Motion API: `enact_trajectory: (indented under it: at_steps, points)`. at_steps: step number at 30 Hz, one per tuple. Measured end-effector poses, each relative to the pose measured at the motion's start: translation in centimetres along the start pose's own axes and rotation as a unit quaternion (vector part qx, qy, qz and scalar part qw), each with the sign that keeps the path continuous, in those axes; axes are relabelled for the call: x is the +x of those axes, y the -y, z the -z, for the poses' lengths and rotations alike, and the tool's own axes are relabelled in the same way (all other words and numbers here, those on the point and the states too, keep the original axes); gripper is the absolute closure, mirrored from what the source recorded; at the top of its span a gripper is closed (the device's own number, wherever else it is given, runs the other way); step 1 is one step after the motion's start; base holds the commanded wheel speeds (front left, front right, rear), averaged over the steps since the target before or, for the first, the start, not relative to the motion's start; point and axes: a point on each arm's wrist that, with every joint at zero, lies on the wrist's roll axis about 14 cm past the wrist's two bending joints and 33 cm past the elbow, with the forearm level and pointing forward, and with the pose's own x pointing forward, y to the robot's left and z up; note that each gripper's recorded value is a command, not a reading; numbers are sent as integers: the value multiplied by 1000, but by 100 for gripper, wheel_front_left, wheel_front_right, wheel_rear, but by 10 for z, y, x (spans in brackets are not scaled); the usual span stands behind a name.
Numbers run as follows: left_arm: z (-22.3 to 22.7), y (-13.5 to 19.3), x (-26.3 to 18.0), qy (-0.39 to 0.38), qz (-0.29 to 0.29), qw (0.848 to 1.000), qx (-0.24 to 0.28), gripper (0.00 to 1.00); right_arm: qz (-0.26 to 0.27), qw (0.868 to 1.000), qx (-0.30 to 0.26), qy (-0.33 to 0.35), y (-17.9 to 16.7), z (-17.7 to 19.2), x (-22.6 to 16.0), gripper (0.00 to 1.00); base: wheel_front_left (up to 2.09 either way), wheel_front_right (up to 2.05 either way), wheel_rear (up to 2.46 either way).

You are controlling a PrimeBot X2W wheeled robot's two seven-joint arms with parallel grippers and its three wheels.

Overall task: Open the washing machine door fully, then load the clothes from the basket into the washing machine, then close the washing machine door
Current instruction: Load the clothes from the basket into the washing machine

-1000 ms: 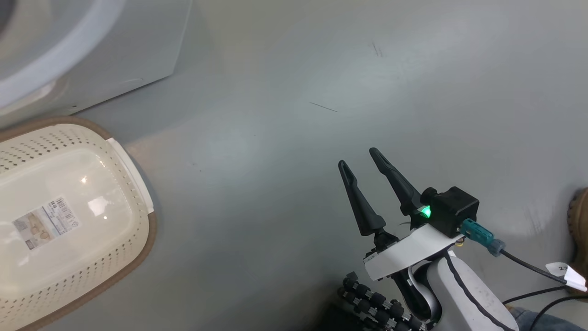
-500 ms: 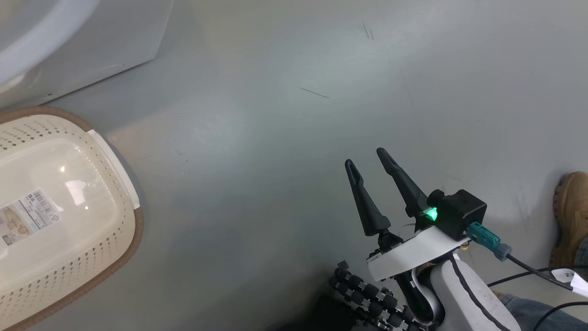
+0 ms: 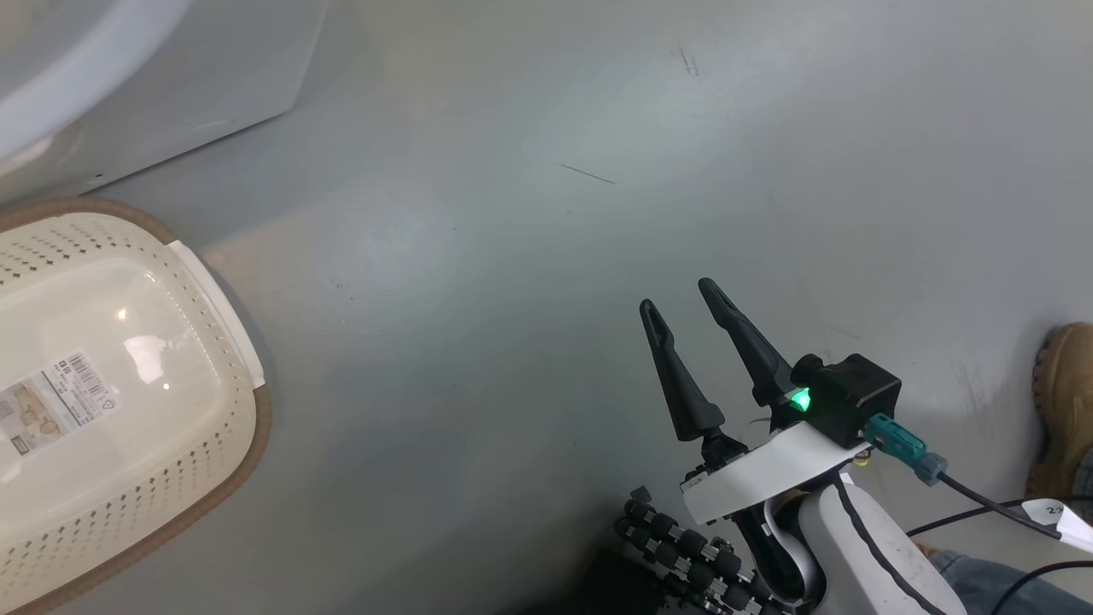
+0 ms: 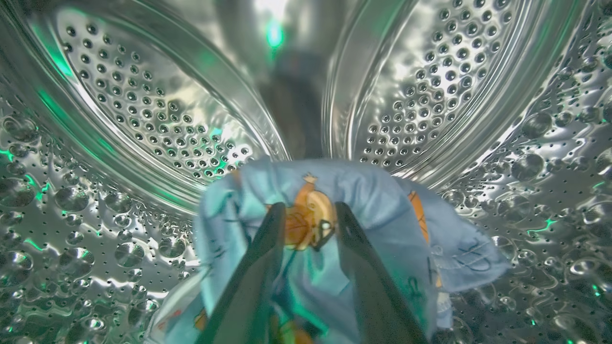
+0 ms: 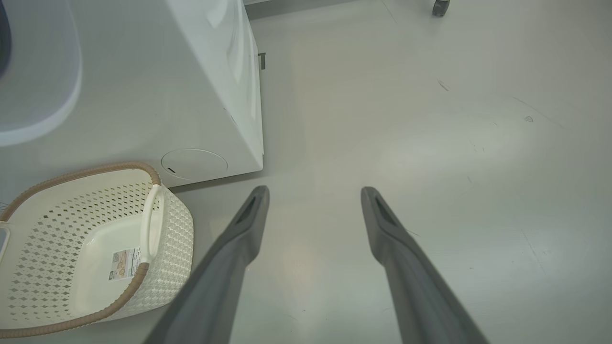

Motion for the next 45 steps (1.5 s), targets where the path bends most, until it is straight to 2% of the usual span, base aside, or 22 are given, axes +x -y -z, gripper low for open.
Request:
enact_trajectory:
  at_steps: [1,9,19,30,37,45]
  points:
    - [0,-1,-1,-2,-3,1000,1,0,0,1000,-1,1,0,-1,0,0,0,0,0]
    - [7,0,-8,-28,-17,999,-1,0,-2,1000,-7,9,1,-6,0,0,0,0,0]
    - [16,9,-41,-56,-33,998,-26,0,-12,999,-10,34,-2,-21,0,0,0,0,0]
    - [17,16,-98,-79,-45,994,-56,0,-28,996,-15,78,-8,-49,-6,0,0,0,0]
    - [8,25,-135,-89,-44,993,-67,0,-32,996,-11,86,-9,-50,-20,0,0,0,0]
    - [1,41,-177,-96,-18,992,-81,0,-47,992,-7,118,-16,-67,-31,0,0,0,0]
